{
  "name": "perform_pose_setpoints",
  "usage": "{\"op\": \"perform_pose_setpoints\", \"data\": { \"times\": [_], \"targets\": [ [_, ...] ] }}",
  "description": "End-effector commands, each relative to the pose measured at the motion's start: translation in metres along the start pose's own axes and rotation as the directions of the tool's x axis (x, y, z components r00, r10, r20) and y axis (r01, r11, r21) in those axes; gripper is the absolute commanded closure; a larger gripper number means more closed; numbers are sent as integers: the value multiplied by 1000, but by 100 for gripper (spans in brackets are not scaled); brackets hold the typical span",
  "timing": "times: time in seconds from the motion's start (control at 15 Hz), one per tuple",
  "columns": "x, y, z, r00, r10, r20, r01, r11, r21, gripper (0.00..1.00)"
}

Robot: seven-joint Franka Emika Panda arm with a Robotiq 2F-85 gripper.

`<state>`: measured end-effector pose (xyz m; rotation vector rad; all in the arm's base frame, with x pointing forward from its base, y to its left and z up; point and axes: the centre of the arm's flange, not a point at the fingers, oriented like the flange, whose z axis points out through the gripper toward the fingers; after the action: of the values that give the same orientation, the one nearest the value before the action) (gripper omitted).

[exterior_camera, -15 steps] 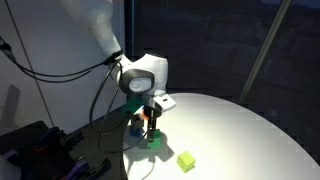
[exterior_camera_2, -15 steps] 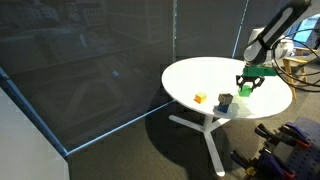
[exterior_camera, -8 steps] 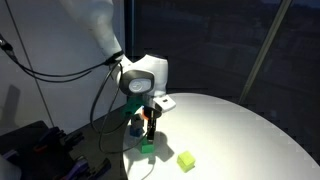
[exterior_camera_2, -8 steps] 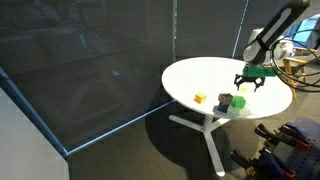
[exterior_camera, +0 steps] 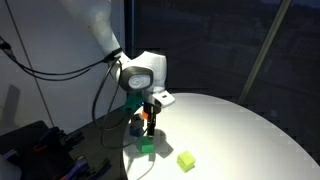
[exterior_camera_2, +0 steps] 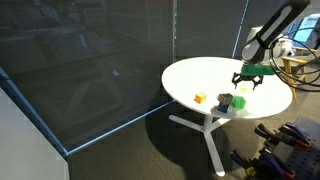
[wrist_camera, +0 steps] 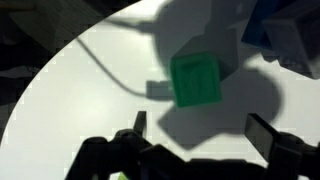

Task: Unstack the dark green toy block from the grey toy block

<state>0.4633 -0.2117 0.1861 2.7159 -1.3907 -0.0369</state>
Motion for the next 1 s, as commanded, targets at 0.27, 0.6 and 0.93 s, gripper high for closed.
{"op": "perform_pose_setpoints", "data": {
  "times": [0.27, 0.6, 0.93],
  "targets": [
    [-11, -6, -62, 998, -61, 14, 61, 998, 16, 0],
    [-27, -13, -101, 989, -151, 0, 151, 988, 32, 0],
    [-49, -27, -128, 959, -284, 4, 284, 958, 30, 0]
  ]
}}
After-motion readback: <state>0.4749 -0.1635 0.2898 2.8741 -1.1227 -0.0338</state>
